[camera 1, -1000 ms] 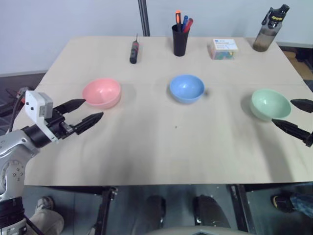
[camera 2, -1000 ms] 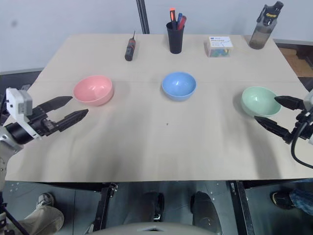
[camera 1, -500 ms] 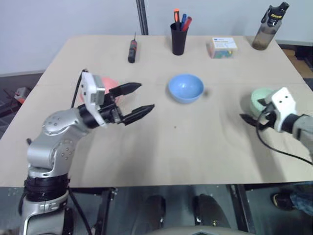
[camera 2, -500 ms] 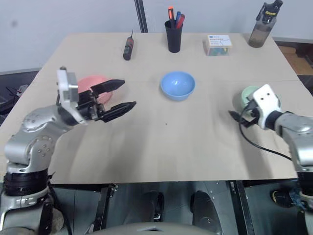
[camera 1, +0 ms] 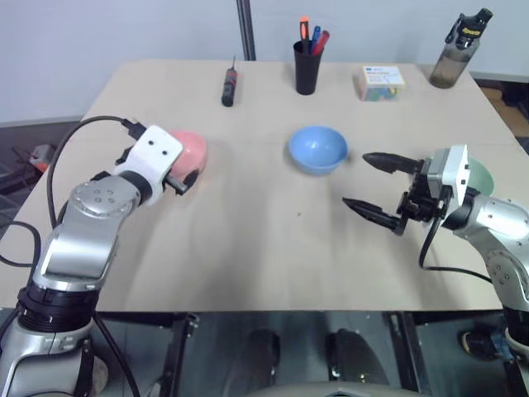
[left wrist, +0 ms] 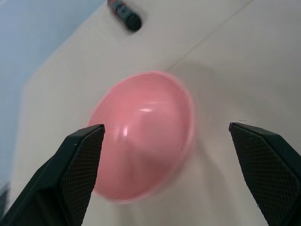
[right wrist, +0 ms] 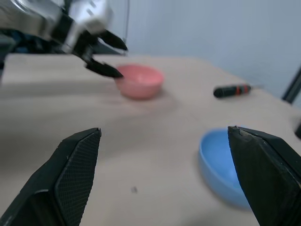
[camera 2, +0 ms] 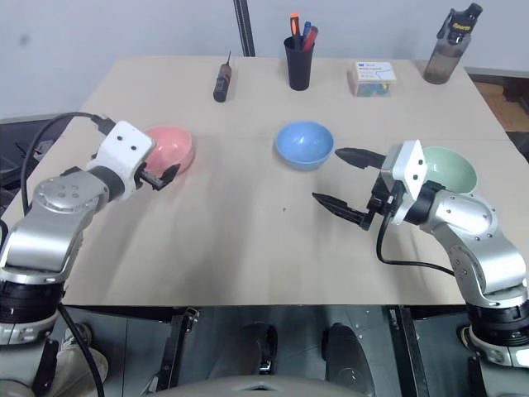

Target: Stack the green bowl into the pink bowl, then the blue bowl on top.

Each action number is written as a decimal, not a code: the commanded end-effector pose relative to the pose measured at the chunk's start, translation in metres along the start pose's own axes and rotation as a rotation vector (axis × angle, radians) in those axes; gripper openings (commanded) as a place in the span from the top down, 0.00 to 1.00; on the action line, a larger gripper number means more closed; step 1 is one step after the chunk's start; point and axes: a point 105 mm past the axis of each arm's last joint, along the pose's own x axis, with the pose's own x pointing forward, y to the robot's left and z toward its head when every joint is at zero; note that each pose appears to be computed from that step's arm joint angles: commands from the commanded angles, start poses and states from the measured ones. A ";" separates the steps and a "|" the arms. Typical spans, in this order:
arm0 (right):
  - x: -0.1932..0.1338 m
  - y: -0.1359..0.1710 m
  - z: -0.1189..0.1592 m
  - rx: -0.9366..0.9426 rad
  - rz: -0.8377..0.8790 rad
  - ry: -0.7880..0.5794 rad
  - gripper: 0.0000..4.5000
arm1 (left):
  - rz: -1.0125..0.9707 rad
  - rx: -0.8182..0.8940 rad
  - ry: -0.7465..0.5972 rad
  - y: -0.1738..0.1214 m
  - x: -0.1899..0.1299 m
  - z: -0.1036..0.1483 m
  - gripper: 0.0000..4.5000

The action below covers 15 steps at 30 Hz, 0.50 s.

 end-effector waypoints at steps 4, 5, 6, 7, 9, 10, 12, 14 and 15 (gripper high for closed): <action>0.011 0.008 0.016 -0.051 0.050 -0.047 0.00 | -0.039 0.177 0.108 0.004 0.011 -0.011 0.00; 0.011 0.008 0.016 -0.052 0.050 -0.047 0.00 | -0.049 0.186 0.116 0.002 0.014 -0.012 0.00; 0.011 0.009 0.016 -0.052 0.048 -0.046 0.00 | -0.052 0.196 0.119 0.002 0.017 -0.012 0.00; 0.011 0.009 0.015 -0.054 0.045 -0.040 0.00 | -0.055 0.201 0.124 0.002 0.021 -0.011 0.09; 0.009 0.010 0.014 -0.059 0.039 -0.030 0.00 | -0.070 0.219 0.136 0.001 0.025 -0.010 0.16; 0.009 0.010 0.014 -0.059 0.036 -0.028 0.00 | -0.075 0.223 0.141 0.001 0.026 -0.011 0.26; 0.008 0.011 0.014 -0.061 0.030 -0.024 0.00 | -0.080 0.231 0.154 0.001 0.029 -0.013 0.46; 0.006 0.011 0.014 -0.066 0.023 -0.020 0.00 | -0.084 0.239 0.155 0.001 0.032 -0.013 0.62; 0.006 0.011 0.014 -0.066 0.017 -0.018 0.00 | -0.084 0.241 0.155 0.001 0.034 -0.013 0.70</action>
